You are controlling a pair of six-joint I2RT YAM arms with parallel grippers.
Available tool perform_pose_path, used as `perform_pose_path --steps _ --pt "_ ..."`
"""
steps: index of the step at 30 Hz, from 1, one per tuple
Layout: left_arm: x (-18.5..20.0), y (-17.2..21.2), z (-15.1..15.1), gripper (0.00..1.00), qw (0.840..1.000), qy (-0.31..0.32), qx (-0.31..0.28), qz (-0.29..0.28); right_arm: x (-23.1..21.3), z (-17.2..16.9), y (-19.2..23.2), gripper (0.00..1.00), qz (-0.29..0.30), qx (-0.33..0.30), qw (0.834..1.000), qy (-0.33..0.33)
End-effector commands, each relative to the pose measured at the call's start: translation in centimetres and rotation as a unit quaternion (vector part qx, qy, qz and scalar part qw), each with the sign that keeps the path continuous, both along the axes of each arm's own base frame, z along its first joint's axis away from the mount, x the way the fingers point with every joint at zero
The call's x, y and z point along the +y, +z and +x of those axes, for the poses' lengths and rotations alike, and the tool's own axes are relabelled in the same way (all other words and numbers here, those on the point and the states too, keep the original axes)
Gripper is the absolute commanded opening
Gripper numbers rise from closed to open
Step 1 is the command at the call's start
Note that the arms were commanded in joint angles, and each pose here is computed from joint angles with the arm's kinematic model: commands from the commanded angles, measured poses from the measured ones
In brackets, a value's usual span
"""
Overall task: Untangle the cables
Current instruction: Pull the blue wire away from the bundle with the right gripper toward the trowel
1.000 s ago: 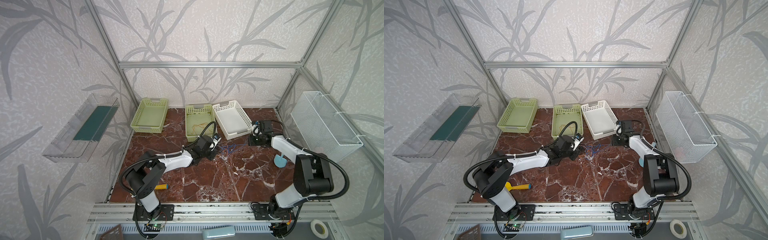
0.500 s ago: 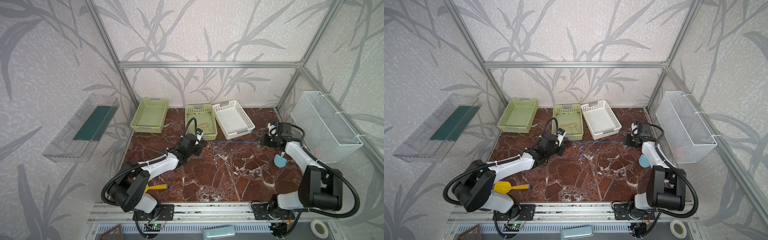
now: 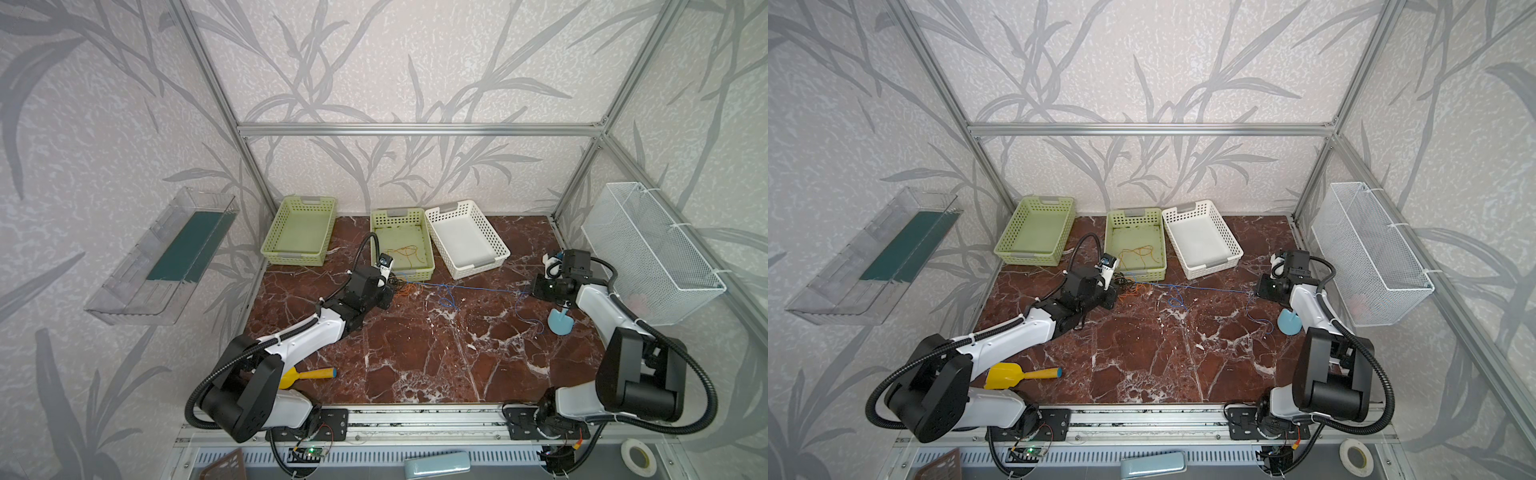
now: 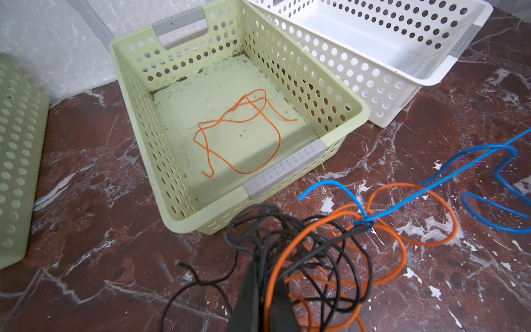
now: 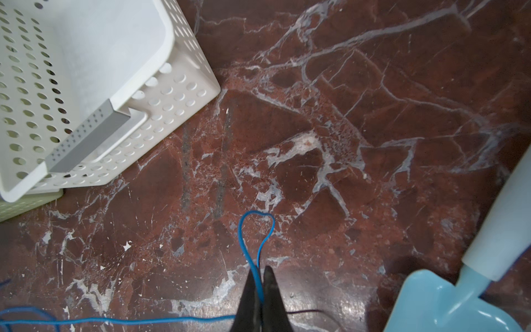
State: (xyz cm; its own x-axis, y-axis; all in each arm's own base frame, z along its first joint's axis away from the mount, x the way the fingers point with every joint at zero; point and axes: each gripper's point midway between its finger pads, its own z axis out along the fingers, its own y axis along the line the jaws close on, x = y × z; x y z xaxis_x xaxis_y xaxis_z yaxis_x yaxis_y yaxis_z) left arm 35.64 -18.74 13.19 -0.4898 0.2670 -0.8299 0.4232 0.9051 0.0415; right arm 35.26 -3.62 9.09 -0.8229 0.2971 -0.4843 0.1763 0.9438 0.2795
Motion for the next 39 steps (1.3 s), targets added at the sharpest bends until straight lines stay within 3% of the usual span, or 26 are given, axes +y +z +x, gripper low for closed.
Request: perform_pose_path --steps 1,5,16,22,24,39 --pt "2.3 -1.2 0.3 0.00 0.999 0.041 0.009 0.032 -0.7 -0.2 -0.3 0.00 -0.032 0.014 0.999 0.001" --pt "3.9 -1.9 0.7 0.00 0.996 0.080 0.023 0.029 -1.5 0.0 0.4 0.00 -0.048 0.004 0.999 -0.012" --pt "2.5 -4.9 0.5 0.05 0.995 0.067 0.070 0.003 2.6 1.3 3.9 0.00 -0.039 -0.055 0.996 0.063" --pt "4.7 -6.2 0.5 0.05 0.989 0.111 0.087 0.039 -0.4 1.1 5.4 0.00 -0.096 -0.061 0.993 0.007" --pt "5.6 -6.3 0.5 0.05 0.986 0.133 0.093 0.043 -1.7 1.1 5.5 0.00 -0.087 -0.059 0.994 -0.015" --pt "10.1 -5.5 1.0 0.00 0.968 0.224 0.110 -0.014 -4.2 0.9 3.4 0.00 -0.077 -0.021 0.996 -0.039"
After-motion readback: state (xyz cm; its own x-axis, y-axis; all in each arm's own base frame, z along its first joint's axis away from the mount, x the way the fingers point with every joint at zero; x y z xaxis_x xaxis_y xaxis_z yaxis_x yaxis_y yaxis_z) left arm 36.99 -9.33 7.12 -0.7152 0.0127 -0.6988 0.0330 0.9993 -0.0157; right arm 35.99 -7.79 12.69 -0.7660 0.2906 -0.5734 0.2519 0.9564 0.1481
